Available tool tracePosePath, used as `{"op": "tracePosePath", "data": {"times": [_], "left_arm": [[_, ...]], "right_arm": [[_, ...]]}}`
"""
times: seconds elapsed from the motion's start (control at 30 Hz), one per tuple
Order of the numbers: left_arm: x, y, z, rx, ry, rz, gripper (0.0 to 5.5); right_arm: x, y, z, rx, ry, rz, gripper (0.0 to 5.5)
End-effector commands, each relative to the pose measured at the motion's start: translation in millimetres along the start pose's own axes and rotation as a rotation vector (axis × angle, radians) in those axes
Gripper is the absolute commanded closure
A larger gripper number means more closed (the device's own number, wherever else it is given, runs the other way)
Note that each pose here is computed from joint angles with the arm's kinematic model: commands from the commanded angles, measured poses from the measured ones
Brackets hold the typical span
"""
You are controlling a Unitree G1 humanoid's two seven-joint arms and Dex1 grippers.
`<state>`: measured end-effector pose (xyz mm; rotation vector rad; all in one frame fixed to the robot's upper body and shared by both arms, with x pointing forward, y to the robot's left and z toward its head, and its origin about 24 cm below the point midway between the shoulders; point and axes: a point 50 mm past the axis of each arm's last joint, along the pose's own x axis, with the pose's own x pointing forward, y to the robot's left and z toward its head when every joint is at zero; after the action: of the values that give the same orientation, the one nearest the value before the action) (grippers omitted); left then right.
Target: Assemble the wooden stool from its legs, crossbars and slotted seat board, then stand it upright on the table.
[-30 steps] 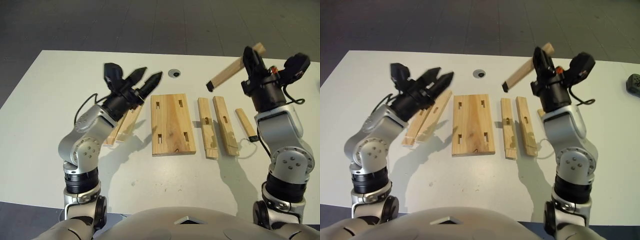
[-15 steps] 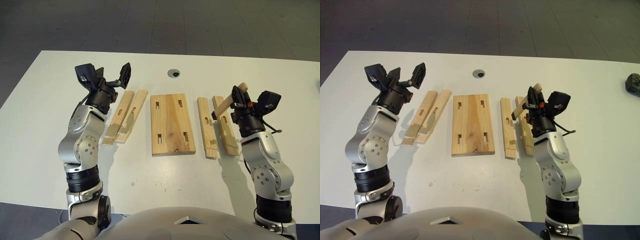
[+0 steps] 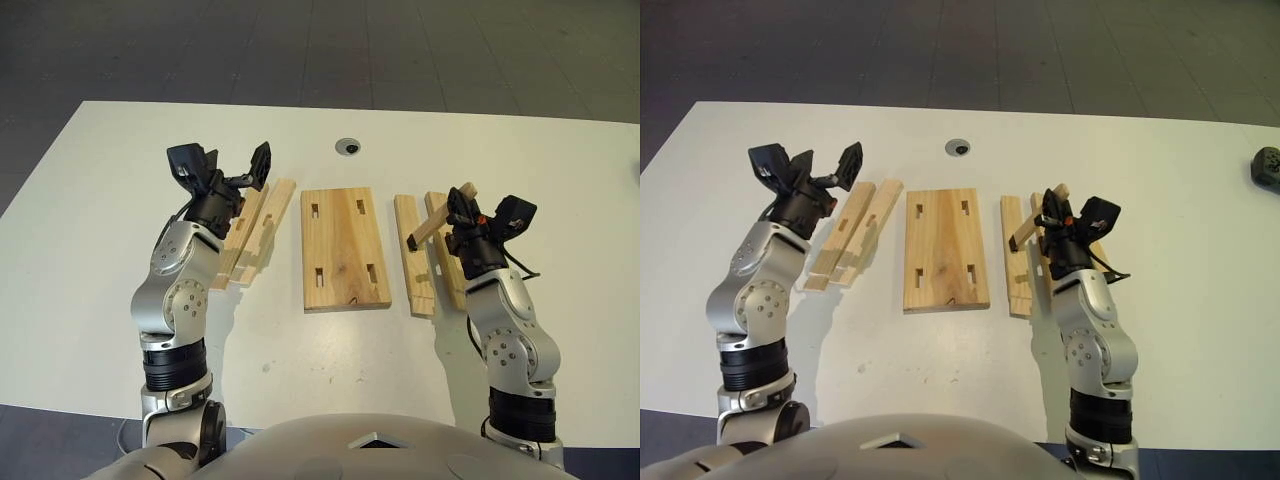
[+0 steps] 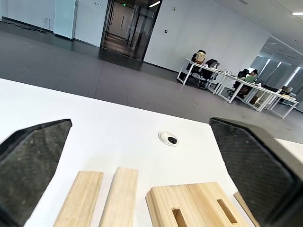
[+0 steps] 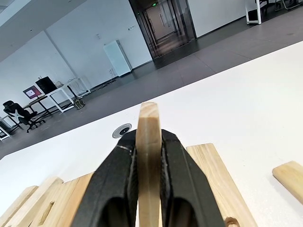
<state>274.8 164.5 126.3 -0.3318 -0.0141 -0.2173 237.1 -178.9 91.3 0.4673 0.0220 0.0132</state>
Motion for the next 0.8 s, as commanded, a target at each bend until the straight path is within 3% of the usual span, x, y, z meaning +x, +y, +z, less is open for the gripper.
{"op": "tracePosePath", "data": {"times": [0.03, 0.67, 0.8], "left_arm": [[-1.0, -3.3, -3.9, 0.001, 0.011, -0.014, 0.10], [-2.3, -12.1, -14.2, -0.001, 0.050, -0.059, 0.10], [-2.2, -12.1, -14.2, 0.000, 0.047, -0.055, 0.10]], "right_arm": [[0.1, -5.5, -3.7, -0.005, 0.001, -0.041, 5.08], [15.7, 0.9, 5.6, -0.141, -0.067, 0.050, 5.08], [12.1, -5.7, -2.7, -0.190, -0.019, 0.028, 5.08]]}}
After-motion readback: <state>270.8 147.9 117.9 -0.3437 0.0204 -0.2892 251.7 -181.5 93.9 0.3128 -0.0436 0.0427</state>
